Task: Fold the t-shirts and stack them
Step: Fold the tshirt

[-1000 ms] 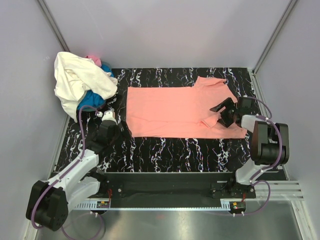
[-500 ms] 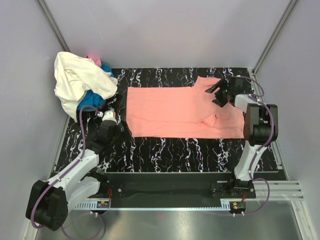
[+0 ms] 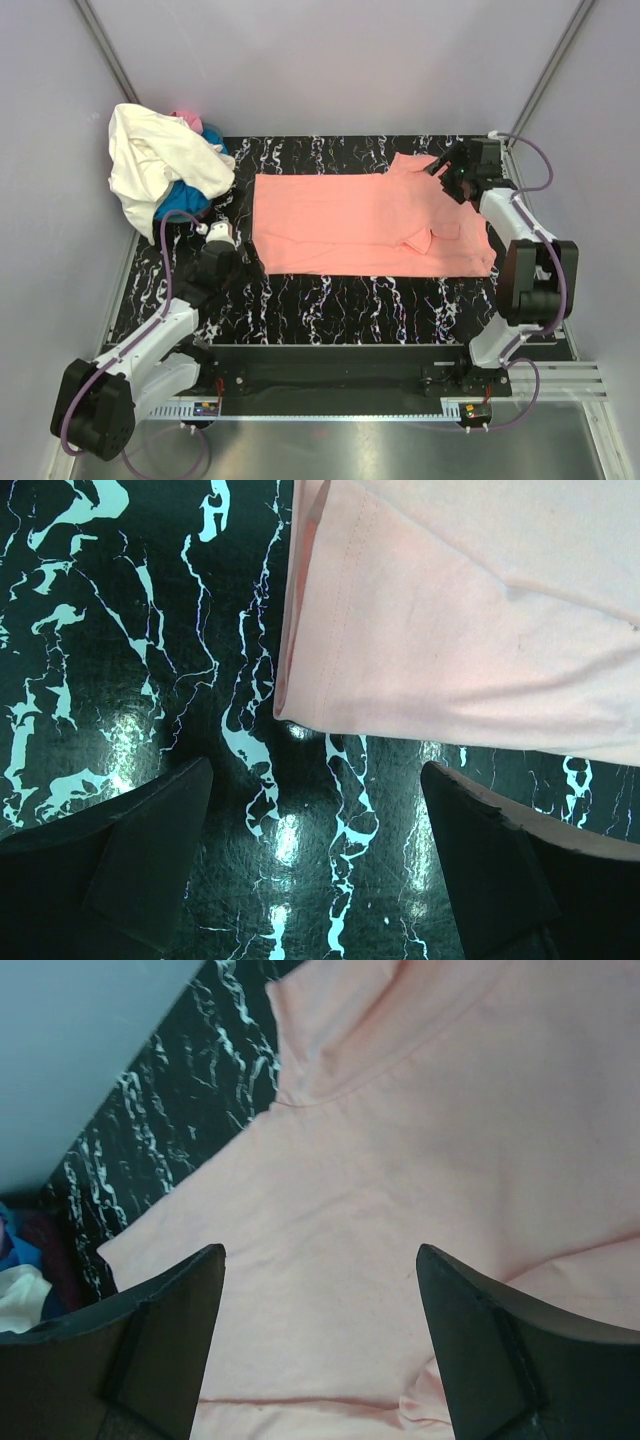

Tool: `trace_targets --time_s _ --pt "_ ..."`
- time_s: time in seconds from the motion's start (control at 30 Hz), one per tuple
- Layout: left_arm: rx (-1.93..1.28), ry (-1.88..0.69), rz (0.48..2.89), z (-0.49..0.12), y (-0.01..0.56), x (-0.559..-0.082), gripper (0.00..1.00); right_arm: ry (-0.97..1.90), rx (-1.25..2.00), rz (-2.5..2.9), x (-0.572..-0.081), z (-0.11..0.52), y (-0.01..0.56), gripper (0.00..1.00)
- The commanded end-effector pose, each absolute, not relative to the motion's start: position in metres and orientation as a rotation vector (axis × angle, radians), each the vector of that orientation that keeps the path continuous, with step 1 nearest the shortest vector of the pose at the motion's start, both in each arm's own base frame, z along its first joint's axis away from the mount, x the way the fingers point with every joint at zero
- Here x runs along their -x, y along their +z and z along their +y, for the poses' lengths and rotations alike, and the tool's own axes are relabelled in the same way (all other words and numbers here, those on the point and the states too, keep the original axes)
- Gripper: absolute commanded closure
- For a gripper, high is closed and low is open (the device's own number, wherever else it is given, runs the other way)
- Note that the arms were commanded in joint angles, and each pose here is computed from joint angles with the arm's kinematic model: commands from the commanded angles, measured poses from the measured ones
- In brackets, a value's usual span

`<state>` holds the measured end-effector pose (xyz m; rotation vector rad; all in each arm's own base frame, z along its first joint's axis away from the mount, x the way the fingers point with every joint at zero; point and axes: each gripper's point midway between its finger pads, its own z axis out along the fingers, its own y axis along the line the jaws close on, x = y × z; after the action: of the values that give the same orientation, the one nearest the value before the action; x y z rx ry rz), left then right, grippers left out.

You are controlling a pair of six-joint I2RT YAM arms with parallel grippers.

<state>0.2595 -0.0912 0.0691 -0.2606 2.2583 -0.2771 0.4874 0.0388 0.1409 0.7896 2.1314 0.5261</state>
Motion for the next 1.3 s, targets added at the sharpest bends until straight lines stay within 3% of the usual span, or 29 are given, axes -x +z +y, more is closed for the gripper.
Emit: trace_targets --time_s 0.0,0.5,0.9,1.27 --pt "0.248 -0.278 2.189 -0.094 0.087 -0.273 0.08 0.415 -0.768 2.123 -0.466 0.024 0.162 0.14" --pt "0.239 -0.277 2.189 -0.095 0.088 -0.273 0.08 0.490 -0.792 2.299 -0.403 0.044 0.082 0.14" --pt "0.234 -0.271 2.191 -0.097 0.088 -0.273 0.08 0.510 -0.799 2.358 -0.410 0.053 0.054 0.14" --pt "0.231 -0.270 2.192 -0.098 0.088 -0.273 0.08 0.518 -0.698 2.375 -0.437 0.091 0.068 0.15"
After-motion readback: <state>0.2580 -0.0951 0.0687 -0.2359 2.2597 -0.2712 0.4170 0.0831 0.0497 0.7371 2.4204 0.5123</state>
